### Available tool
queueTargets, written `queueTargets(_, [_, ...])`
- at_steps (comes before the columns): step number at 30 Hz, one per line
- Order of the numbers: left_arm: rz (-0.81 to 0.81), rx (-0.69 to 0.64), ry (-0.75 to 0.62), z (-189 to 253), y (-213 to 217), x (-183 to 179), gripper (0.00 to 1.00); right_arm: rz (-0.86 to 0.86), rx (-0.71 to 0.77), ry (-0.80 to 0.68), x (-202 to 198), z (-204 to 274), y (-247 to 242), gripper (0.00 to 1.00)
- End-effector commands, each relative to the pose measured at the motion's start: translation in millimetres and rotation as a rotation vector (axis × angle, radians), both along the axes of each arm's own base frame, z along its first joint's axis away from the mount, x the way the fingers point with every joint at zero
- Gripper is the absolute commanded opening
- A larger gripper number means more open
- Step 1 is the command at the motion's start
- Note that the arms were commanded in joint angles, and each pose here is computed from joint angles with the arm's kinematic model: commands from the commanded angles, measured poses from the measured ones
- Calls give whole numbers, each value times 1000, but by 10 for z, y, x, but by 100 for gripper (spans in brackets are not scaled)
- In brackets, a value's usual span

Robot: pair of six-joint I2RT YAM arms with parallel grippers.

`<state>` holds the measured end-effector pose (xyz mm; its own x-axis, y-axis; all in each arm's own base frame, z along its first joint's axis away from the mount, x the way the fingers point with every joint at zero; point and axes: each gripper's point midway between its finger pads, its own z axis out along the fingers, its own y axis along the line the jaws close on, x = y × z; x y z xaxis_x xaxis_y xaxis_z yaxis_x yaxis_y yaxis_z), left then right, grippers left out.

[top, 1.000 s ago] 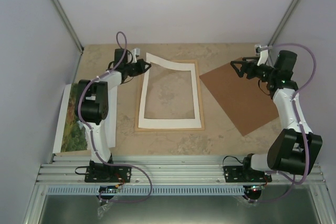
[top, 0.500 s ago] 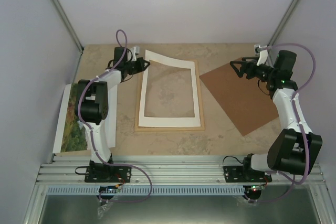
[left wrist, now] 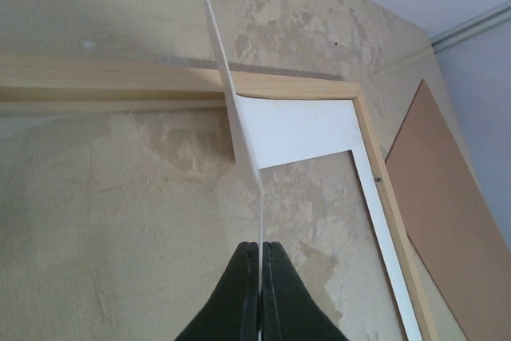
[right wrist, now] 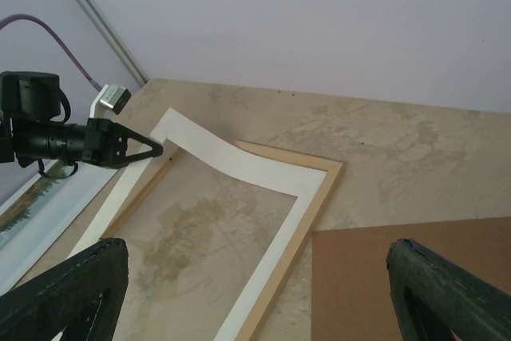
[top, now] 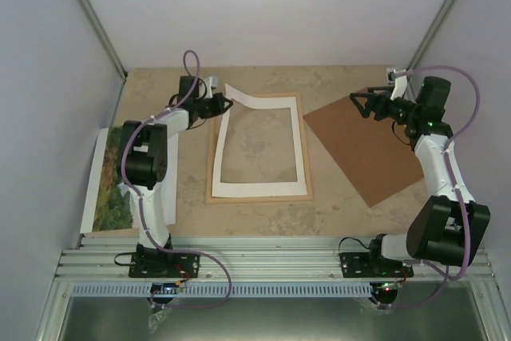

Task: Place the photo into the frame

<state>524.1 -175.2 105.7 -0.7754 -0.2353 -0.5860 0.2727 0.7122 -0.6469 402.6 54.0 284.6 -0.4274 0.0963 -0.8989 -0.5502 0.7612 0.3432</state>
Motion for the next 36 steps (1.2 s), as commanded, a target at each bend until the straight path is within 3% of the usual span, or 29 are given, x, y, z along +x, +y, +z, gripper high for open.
queueTargets(1, [8, -37, 25, -28, -57, -34, 0, 13, 5, 14, -2, -57, 34, 89])
queueTargets(3, [17, -19, 27, -53, -36, -15, 6, 13, 5, 13, 5, -50, 33, 89])
queueTargets(7, [46, 61, 34, -82, 45, 35, 56, 17, 3, 9, 9, -40, 36, 89])
queueTargets(14, [120, 342, -17, 35, 259, -9, 98, 32, -9, -7, 34, -60, 82, 89])
queueTargets(24, [111, 702, -74, 196, 697, -120, 100, 108, -66, -26, -18, -200, 373, 88])
queueTargets(36, [79, 711, -19, 240, 1072, -320, 100, 251, -231, -23, -129, -522, 699, 88])
